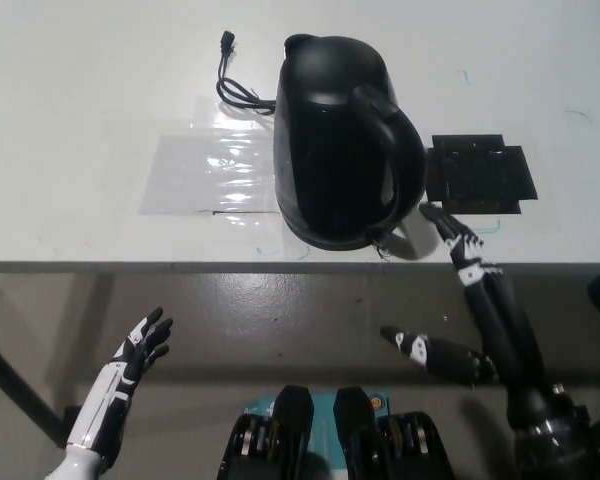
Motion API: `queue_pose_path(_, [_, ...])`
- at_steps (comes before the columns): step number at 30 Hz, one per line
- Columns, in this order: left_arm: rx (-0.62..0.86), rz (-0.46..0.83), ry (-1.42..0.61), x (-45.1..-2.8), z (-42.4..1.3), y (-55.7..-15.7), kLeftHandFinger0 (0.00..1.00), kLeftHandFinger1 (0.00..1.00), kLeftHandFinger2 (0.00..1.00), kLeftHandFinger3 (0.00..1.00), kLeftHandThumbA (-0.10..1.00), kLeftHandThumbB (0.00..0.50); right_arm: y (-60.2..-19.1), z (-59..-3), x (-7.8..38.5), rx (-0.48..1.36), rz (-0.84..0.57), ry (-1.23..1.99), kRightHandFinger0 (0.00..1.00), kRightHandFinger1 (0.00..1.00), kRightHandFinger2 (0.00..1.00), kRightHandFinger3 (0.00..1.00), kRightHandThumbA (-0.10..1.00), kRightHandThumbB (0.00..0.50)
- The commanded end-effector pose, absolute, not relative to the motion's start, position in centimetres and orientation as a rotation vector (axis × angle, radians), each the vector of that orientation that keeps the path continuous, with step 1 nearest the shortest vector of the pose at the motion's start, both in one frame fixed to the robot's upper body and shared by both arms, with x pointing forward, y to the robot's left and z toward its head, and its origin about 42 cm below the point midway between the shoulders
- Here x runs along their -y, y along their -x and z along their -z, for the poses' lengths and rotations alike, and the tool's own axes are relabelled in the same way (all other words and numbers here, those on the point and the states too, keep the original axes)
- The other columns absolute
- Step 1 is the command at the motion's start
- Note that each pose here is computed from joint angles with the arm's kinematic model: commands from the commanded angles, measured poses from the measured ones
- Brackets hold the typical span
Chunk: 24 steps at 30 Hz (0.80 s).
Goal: A kettle is kept at the center of the table close to the robot and the robot uses its right index finger to press downwards on the transparent start boiling button
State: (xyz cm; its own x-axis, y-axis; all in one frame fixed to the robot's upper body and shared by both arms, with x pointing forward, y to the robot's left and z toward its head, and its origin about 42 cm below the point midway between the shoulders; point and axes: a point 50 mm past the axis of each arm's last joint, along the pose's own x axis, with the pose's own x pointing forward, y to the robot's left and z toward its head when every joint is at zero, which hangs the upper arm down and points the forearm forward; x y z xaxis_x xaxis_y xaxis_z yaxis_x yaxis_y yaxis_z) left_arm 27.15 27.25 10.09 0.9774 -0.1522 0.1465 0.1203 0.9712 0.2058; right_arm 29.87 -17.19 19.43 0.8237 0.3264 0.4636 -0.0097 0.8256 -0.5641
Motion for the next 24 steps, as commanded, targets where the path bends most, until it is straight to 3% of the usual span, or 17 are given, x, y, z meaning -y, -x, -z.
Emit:
queue_pose_path(1, [0.235,0.161,-0.208,-27.3,-11.5,-27.6,1.0,1.0,1.0,1.0,1.0,0.317,-27.7,-20.5,17.8,0.678,-0.251,0.493,1.0,1.0,1.0,1.0,1.0,0.338])
queue_pose_path(12, [0.234,0.16,-0.202,-27.3,-11.4,-27.6,1.0,1.0,1.0,1.0,1.0,0.311,-22.3,-20.0,21.4,0.813,-0.109,0.471,1.0,1.0,1.0,1.0,1.0,0.329])
queue_pose_path(18, [0.234,0.159,-0.2,-27.2,-11.1,-27.3,1.0,1.0,1.0,1.0,1.0,0.307,-21.5,-17.2,23.1,0.728,-0.048,0.482,1.0,1.0,1.0,1.0,1.0,0.31])
queue_pose_path(20, [0.23,0.159,-0.2,-27.2,-11.0,-27.2,1.0,1.0,1.0,1.0,1.0,0.311,-21.6,-15.3,23.9,0.638,-0.02,0.45,1.0,1.0,1.0,1.0,1.0,0.34])
queue_pose_path(24, [0.23,0.163,-0.196,-27.1,-10.8,-27.3,1.0,1.0,1.0,1.0,1.0,0.305,-22.6,-12.5,24.7,0.541,0.018,0.428,1.0,1.0,1.0,1.0,1.0,0.3])
